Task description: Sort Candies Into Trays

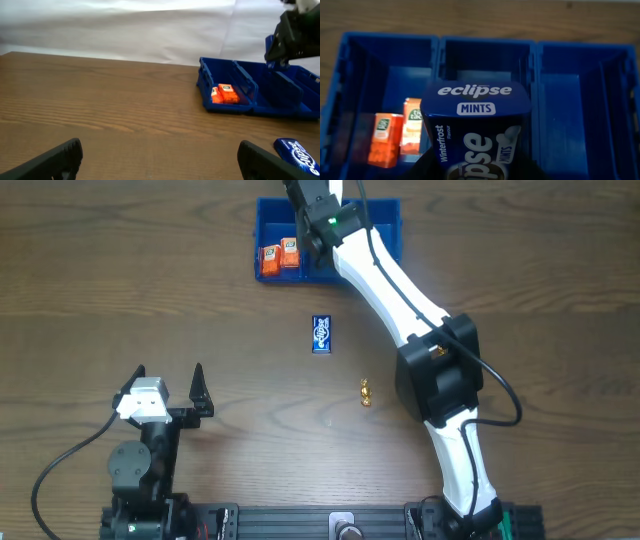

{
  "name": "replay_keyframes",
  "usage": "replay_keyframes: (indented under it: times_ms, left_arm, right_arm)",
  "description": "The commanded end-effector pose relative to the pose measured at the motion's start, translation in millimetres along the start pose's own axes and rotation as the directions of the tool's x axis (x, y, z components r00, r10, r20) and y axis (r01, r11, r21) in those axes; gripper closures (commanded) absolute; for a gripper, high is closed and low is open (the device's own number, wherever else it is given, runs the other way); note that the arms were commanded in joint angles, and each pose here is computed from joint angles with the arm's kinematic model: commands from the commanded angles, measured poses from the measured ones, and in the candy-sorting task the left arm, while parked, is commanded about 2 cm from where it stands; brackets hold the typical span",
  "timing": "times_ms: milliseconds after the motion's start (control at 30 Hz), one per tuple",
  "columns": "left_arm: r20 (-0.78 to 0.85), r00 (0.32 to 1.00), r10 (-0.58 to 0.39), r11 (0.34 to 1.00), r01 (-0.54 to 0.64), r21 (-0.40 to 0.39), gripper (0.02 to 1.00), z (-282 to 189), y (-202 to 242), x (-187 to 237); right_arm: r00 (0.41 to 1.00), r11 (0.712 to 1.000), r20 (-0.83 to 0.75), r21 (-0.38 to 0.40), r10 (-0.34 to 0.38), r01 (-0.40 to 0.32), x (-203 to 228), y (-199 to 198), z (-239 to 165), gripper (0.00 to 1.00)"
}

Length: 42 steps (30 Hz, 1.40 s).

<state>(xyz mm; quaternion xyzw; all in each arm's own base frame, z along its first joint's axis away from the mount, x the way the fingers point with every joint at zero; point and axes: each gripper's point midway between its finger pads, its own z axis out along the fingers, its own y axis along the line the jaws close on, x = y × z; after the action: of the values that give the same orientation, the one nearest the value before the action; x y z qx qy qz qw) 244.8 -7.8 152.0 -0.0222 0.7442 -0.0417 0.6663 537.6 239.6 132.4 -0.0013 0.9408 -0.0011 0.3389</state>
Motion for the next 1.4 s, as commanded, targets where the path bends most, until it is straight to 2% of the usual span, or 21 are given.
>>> replay_keyframes:
  times_ms: [33, 100, 200, 400, 500, 700, 800, 900, 1033, 1167, 1267, 1400]
  left_arm:
    - [-0.052, 0.999, 0.010, 1.000, -0.010, 0.005, 0.020, 1, 0, 16]
    - [-0.052, 0.999, 0.010, 1.000, -0.010, 0.005, 0.020, 1, 0, 16]
    - [-0.051, 0.999, 0.010, 1.000, -0.010, 0.005, 0.020, 1, 0, 16]
    - [-0.052, 0.999, 0.010, 1.000, -0.010, 0.005, 0.020, 1, 0, 16]
    - [-0.052, 0.999, 0.010, 1.000, -0.010, 0.005, 0.020, 1, 0, 16]
    - [-0.052, 0.999, 0.010, 1.000, -0.010, 0.005, 0.020, 1, 0, 16]
    - [-0.052, 0.999, 0.010, 1.000, -0.010, 0.005, 0.023, 1, 0, 16]
    - [-0.052, 0.999, 0.010, 1.000, -0.010, 0.005, 0.020, 1, 0, 16]
    - [-0.052, 0.999, 0.010, 1.000, -0.010, 0.005, 0.020, 1, 0, 16]
    - [-0.052, 0.999, 0.010, 1.000, -0.010, 0.005, 0.023, 1, 0, 16]
    - [-0.052, 0.999, 0.010, 1.000, -0.010, 0.005, 0.023, 1, 0, 16]
    - [-0.052, 0.999, 0.010, 1.000, -0.010, 0.005, 0.020, 1, 0, 16]
  right_arm:
    - [0.999, 0.998, 0.012, 0.055, 0.039, -0.040, -1, -11, 3, 0.818]
    - [0.999, 0.998, 0.012, 0.054, 0.039, -0.040, -1, -10, 3, 0.803]
    - [0.999, 0.998, 0.008, 0.055, 0.037, -0.038, 0, -11, 3, 0.715]
    - [0.999, 0.998, 0.011, 0.049, 0.032, -0.033, 0, -7, -2, 0.312]
    - [0.999, 0.999, 0.042, 0.024, 0.024, -0.025, -10, 0, -23, 0.229]
    - [0.997, 1.000, 0.082, -0.025, 0.000, 0.002, -25, 5, -107, 0.211]
    - [0.999, 0.999, 0.029, -0.032, -0.042, 0.043, -5, 8, -141, 0.207]
    - [0.995, 0.998, -0.071, -0.020, -0.068, 0.067, 33, 9, -155, 0.209]
    - [0.957, 0.996, -0.275, -0.031, -0.091, 0.086, 107, 13, -139, 0.209]
    - [0.918, 0.996, -0.387, -0.028, -0.088, 0.083, 162, 12, -113, 0.209]
    - [0.903, 0.995, -0.420, -0.073, -0.087, 0.062, 189, 18, -91, 0.205]
    - [0.903, 0.996, -0.422, -0.067, -0.081, 0.058, 201, 19, -69, 0.207]
